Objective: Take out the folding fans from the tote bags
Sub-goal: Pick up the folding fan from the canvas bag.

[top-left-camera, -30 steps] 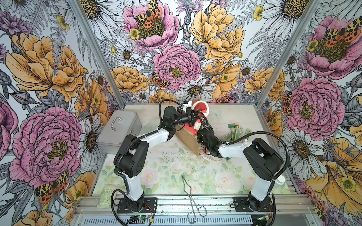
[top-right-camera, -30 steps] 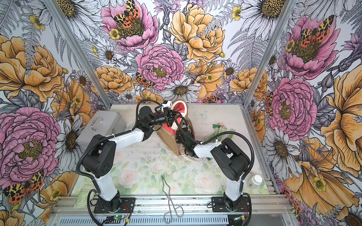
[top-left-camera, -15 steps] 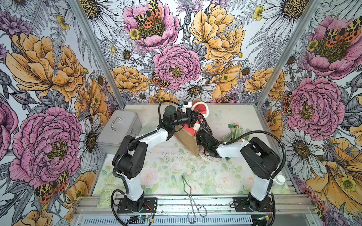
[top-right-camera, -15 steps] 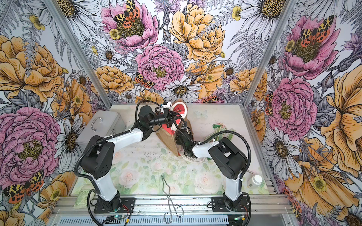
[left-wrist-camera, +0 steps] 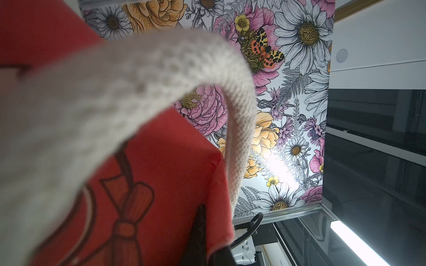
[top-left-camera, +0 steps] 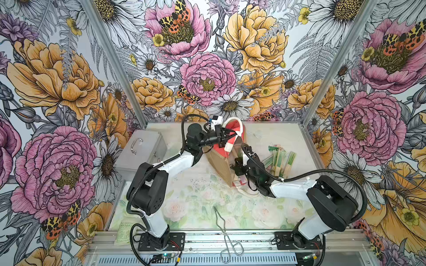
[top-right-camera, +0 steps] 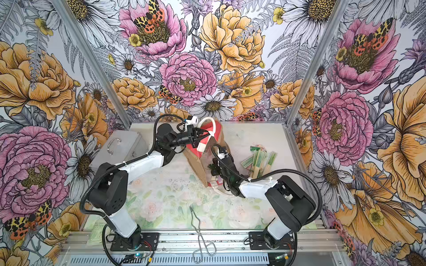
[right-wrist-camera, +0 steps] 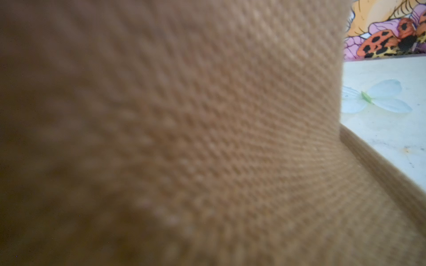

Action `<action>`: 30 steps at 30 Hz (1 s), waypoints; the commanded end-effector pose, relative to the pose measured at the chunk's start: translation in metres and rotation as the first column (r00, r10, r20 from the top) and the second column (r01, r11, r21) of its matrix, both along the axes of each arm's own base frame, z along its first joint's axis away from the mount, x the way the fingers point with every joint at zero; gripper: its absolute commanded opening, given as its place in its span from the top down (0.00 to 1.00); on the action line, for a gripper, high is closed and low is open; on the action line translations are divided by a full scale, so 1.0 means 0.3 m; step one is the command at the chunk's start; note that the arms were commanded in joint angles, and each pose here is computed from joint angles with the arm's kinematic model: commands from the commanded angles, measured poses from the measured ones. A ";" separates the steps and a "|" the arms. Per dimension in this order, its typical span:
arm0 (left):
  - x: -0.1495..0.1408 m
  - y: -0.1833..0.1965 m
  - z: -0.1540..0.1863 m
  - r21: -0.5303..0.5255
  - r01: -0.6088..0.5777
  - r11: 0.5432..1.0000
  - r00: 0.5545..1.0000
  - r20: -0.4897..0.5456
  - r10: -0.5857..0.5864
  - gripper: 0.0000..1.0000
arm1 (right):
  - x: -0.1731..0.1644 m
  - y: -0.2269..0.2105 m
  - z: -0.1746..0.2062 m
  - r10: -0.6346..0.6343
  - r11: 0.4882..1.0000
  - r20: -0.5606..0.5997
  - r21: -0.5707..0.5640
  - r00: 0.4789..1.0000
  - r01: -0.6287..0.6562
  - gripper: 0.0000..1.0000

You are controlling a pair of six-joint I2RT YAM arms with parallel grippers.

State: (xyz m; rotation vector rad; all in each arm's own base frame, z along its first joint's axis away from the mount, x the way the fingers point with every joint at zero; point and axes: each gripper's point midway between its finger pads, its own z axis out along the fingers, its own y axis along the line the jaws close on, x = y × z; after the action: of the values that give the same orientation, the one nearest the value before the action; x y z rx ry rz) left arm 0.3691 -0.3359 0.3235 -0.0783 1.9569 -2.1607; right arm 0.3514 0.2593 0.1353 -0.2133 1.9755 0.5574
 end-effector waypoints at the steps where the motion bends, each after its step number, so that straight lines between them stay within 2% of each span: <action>1: -0.027 0.041 0.070 -0.033 0.003 0.999 0.996 0.093 0.001 1.00 | -0.059 0.033 0.108 0.103 0.992 0.054 0.067 0.993 -0.107 0.94; 11: 0.010 0.069 0.050 -0.046 -0.026 0.999 0.997 0.074 0.029 1.00 | -0.241 -0.004 0.156 0.253 0.956 0.018 0.145 0.967 -0.253 0.94; 17: 0.043 0.072 0.015 -0.049 -0.048 0.998 0.997 0.050 0.051 1.00 | -0.346 -0.040 0.286 0.313 0.916 0.089 0.233 0.945 -0.326 0.94; 25: 0.082 0.095 -0.017 -0.057 -0.077 0.995 0.997 0.028 0.079 1.00 | -0.456 -0.131 0.473 0.299 0.892 0.213 0.284 0.930 -0.352 0.96; 30: 0.108 0.128 -0.037 -0.049 -0.105 0.993 0.994 0.019 0.106 1.00 | -0.521 -0.249 0.627 0.199 0.903 0.341 0.300 0.919 -0.307 0.97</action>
State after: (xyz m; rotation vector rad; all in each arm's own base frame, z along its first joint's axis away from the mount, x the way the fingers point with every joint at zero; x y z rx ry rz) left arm 0.3957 -0.3072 0.3070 -0.1745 1.9082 -2.1504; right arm 0.2024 0.2039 0.2972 -0.3603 1.5833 1.0206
